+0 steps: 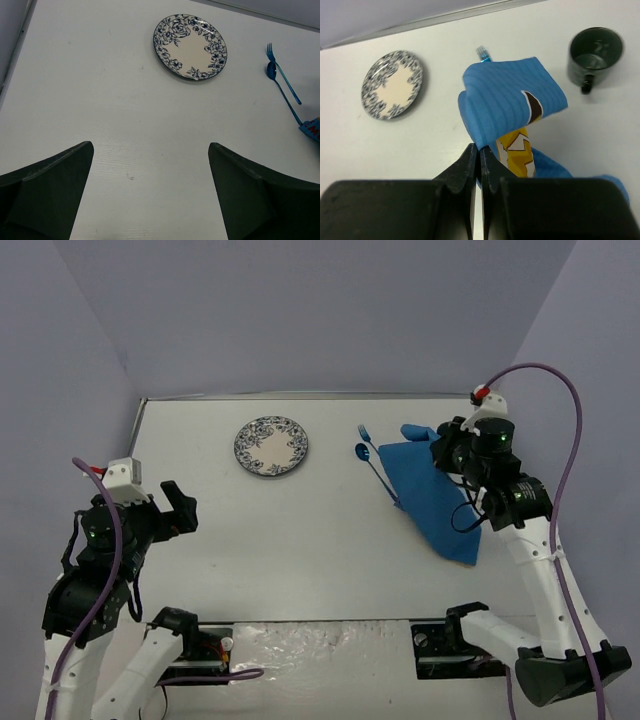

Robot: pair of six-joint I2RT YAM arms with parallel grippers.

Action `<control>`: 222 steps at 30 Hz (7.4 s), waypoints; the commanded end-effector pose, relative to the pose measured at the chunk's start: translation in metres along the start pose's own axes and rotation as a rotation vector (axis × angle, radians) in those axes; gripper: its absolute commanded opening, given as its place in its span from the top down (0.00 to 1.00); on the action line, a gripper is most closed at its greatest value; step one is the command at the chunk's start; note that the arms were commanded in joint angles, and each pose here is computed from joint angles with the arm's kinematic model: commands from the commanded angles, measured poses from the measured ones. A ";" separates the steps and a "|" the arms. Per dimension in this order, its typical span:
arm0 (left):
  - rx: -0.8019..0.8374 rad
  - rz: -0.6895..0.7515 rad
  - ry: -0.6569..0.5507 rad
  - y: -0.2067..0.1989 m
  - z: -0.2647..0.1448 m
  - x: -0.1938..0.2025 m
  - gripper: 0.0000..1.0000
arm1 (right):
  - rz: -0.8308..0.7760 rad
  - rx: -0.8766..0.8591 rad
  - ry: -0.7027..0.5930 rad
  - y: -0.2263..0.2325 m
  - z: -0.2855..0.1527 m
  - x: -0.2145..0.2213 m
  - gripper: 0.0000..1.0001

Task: Set the dinner table for one person

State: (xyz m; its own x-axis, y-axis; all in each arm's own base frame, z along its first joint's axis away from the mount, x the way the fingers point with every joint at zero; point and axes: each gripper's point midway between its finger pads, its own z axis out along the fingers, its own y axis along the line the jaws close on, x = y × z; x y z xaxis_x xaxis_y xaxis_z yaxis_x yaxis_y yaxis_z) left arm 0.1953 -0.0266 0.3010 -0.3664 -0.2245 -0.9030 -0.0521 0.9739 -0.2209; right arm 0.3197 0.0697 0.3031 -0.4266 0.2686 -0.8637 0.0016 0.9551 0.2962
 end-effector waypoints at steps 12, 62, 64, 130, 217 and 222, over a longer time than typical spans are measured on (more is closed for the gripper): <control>0.016 -0.072 -0.012 -0.007 -0.024 -0.021 0.03 | -0.115 -0.656 0.112 0.247 -0.041 0.062 1.00; 0.033 -0.185 0.210 -0.007 0.003 0.073 0.03 | -0.759 -0.629 0.713 0.170 0.045 0.352 0.08; 0.038 -0.183 0.210 -0.007 0.002 0.073 0.03 | -0.780 -0.616 0.734 0.165 0.045 0.362 0.07; -0.083 -0.327 0.404 -0.022 0.130 0.180 0.40 | -0.134 -0.092 0.547 0.058 0.101 0.258 1.00; -0.220 0.145 0.288 0.020 0.132 0.069 1.00 | -0.437 -0.117 0.382 0.077 0.209 0.209 0.26; -0.220 0.140 0.293 0.021 0.133 0.072 1.00 | -0.476 -0.110 0.399 0.075 0.229 0.220 0.20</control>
State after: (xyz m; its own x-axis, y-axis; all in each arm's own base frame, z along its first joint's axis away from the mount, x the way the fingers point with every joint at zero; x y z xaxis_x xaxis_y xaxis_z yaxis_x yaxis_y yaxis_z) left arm 0.2822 -0.0312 0.1682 -0.6828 -0.0889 -0.7252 -0.1474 0.9889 0.0175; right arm 0.4010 0.2158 0.0209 -0.7344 -0.2658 -0.6245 -0.3334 0.9427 -0.0091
